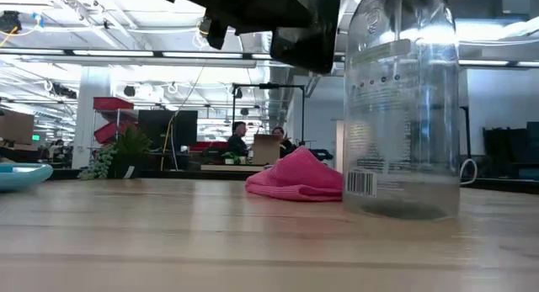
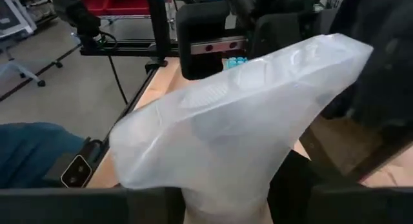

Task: Apply microfiber cloth
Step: Spray the front of the black cellphone using transparent spray bottle

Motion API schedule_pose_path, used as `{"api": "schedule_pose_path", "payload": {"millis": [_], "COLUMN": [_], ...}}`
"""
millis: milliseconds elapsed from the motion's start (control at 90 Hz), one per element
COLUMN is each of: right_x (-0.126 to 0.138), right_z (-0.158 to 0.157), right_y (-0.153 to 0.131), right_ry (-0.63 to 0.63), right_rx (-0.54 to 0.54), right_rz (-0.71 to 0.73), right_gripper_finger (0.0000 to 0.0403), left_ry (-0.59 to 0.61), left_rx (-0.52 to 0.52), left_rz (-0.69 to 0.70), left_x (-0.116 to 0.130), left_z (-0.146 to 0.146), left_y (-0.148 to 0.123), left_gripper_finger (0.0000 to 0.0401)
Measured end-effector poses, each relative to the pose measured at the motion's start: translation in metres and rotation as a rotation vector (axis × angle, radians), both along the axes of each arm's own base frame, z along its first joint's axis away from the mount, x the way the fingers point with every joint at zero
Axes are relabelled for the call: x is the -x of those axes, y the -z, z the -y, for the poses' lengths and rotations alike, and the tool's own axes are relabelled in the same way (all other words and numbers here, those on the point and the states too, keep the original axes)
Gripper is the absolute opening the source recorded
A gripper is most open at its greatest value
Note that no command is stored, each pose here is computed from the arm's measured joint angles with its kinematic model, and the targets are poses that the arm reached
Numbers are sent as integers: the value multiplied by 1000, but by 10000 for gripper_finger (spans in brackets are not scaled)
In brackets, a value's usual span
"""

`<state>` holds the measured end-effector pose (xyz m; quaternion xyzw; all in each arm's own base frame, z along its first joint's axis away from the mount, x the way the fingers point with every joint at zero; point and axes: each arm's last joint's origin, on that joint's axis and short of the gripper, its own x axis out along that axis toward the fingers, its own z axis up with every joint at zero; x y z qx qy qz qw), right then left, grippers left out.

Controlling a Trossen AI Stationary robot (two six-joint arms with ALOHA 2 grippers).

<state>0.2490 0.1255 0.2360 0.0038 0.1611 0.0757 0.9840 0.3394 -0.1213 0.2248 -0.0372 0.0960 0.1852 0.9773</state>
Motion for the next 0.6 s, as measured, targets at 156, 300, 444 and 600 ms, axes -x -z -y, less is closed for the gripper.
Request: {"api": "schedule_pose_path", "payload": {"millis": [156,300,444,600], "right_x": [9,24,39,47], "right_z": [4,11,14,16], "right_y": [-4,-12,-17,-18], "right_ry": [9,106,174,212], "right_rx": [24,44,63,59], "right_rz": [-40,-103,-144,-167], "right_gripper_finger": [251,267,269,269], "left_ry": [-9,-28,-59,-91], "left_rx": [12,32,35,11], "left_rz": [-36,-63,-64,-57], "left_x": [1,3,8,7], "left_z": [-1,-6,-20,-37], "left_y": [5,13,28,57], "left_gripper_finger": [11,11,11,11]}}
